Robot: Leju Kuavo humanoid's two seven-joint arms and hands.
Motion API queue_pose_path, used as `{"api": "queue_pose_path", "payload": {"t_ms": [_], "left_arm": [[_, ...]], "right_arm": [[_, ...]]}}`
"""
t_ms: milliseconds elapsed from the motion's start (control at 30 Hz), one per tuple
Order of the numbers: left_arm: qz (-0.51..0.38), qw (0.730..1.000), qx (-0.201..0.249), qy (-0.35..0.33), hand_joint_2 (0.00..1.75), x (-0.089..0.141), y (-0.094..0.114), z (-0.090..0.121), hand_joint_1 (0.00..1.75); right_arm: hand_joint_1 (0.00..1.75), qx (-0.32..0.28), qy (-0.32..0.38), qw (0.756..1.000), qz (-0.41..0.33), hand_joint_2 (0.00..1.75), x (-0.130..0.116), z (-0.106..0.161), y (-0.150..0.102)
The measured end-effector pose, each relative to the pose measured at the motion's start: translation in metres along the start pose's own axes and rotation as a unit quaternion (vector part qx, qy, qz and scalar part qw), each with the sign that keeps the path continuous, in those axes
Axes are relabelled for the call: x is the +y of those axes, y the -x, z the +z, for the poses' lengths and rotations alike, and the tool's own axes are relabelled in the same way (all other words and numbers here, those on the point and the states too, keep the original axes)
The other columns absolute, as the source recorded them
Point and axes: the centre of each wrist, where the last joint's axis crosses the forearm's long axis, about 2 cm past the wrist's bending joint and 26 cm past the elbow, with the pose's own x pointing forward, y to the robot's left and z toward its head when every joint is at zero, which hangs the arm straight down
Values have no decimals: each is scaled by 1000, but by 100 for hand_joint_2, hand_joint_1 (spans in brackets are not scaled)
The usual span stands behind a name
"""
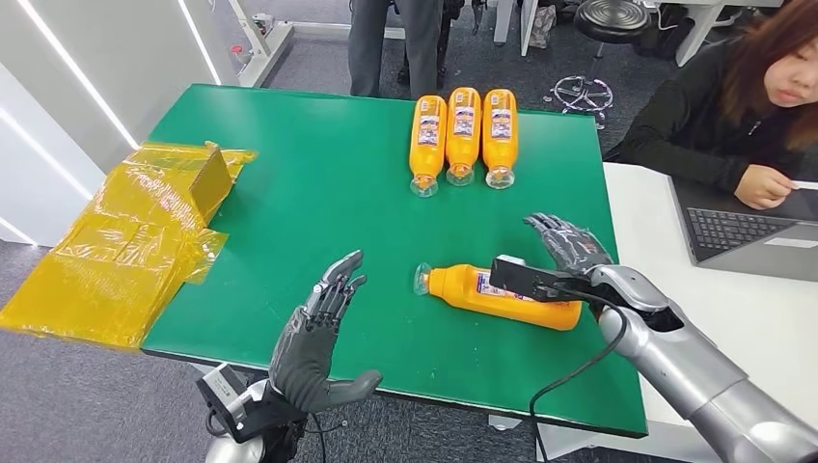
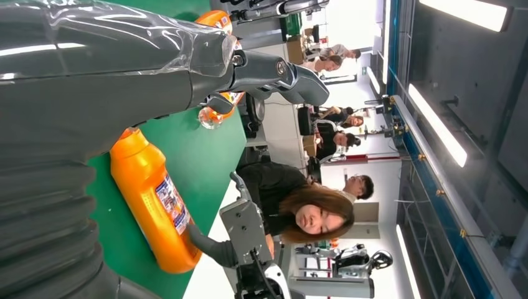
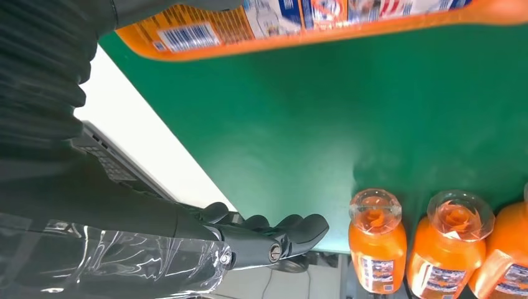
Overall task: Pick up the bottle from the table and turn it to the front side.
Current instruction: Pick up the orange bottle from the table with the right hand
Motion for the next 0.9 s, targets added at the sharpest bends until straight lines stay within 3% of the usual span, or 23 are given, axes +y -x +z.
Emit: {"api": "queue_pose_path", "payload": {"t_ms": [533, 900], "left_arm": [[1, 1000, -2, 11, 175, 5, 2, -8, 0], [4, 1000, 5, 18, 175, 8, 7, -11, 0]], "right_arm": [[0, -5, -108, 993, -52, 175, -24, -26, 7], [0, 0, -134, 989, -64, 175, -5, -39, 1]]}}
